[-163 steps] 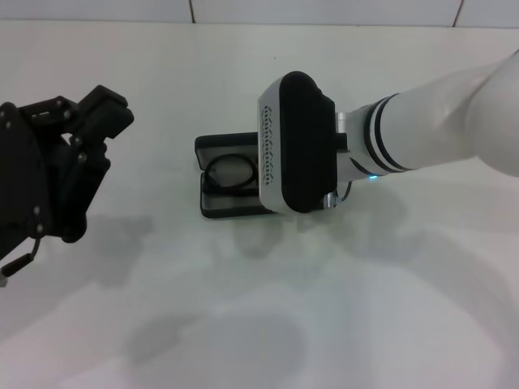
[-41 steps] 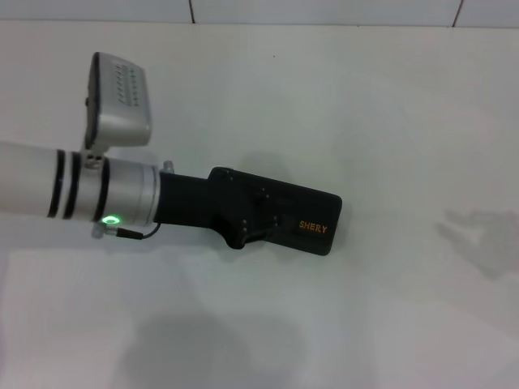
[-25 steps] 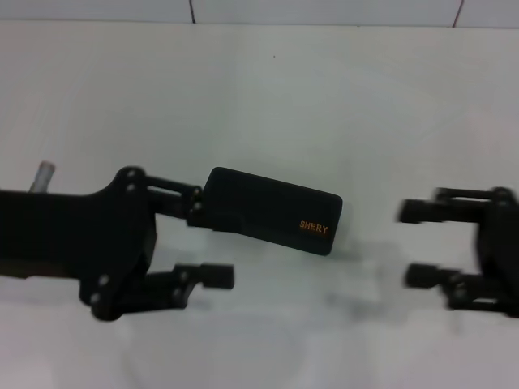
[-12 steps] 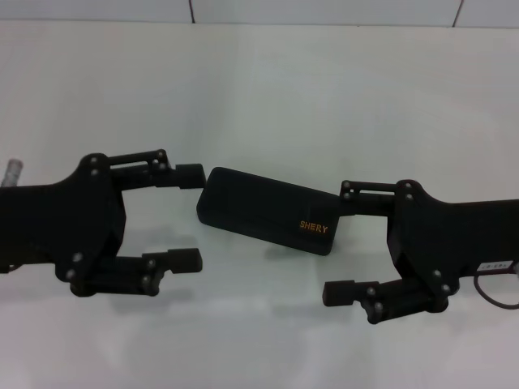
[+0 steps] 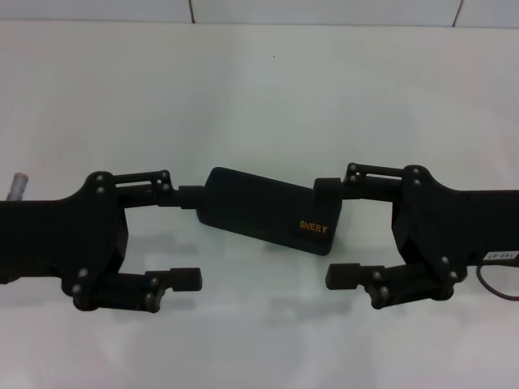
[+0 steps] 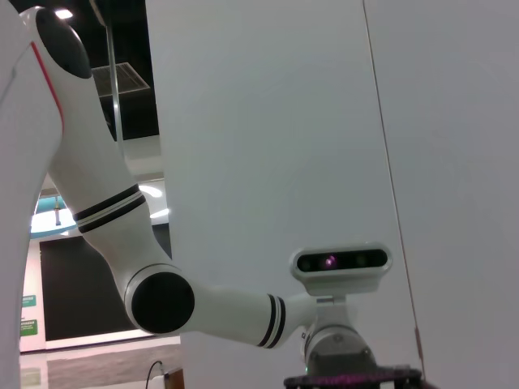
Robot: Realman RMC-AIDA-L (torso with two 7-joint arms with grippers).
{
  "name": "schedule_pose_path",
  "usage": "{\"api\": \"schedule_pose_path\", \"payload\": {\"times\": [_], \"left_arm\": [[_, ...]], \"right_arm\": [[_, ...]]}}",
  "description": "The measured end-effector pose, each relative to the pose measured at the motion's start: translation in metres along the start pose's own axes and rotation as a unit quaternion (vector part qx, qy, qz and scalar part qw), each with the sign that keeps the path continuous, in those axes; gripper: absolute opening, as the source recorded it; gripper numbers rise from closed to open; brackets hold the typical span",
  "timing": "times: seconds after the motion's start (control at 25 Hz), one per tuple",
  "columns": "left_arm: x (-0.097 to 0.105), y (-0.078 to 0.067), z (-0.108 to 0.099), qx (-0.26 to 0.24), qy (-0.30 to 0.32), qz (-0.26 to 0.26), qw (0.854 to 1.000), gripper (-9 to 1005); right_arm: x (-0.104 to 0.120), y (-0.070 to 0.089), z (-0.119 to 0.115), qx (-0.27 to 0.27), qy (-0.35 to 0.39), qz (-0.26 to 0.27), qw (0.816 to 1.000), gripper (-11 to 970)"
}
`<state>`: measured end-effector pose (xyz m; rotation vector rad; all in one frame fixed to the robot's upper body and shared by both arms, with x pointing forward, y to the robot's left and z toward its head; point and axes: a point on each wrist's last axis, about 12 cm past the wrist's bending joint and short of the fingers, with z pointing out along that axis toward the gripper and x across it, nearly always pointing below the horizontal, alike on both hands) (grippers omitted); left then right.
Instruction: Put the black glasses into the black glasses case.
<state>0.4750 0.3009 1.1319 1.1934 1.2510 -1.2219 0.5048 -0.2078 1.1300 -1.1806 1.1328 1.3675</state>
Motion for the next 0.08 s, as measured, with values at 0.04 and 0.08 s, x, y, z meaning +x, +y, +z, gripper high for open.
{"api": "schedule_pose_path", "payload": {"times": [0.04, 0.08], "left_arm": [[0.0004, 0.0001, 0.0001, -0.001, 0.001, 0.0, 1.0, 772], [0.0007, 0.0002, 0.0003, -0.002, 0.001, 0.0, 1.0, 772]], "right_arm": [[-0.0002, -0.0002, -0.0003, 0.001, 0.0, 0.0, 1.0, 805], [-0.0003, -0.0003, -0.0004, 0.001, -0.001, -0.001, 1.0, 805]]}}
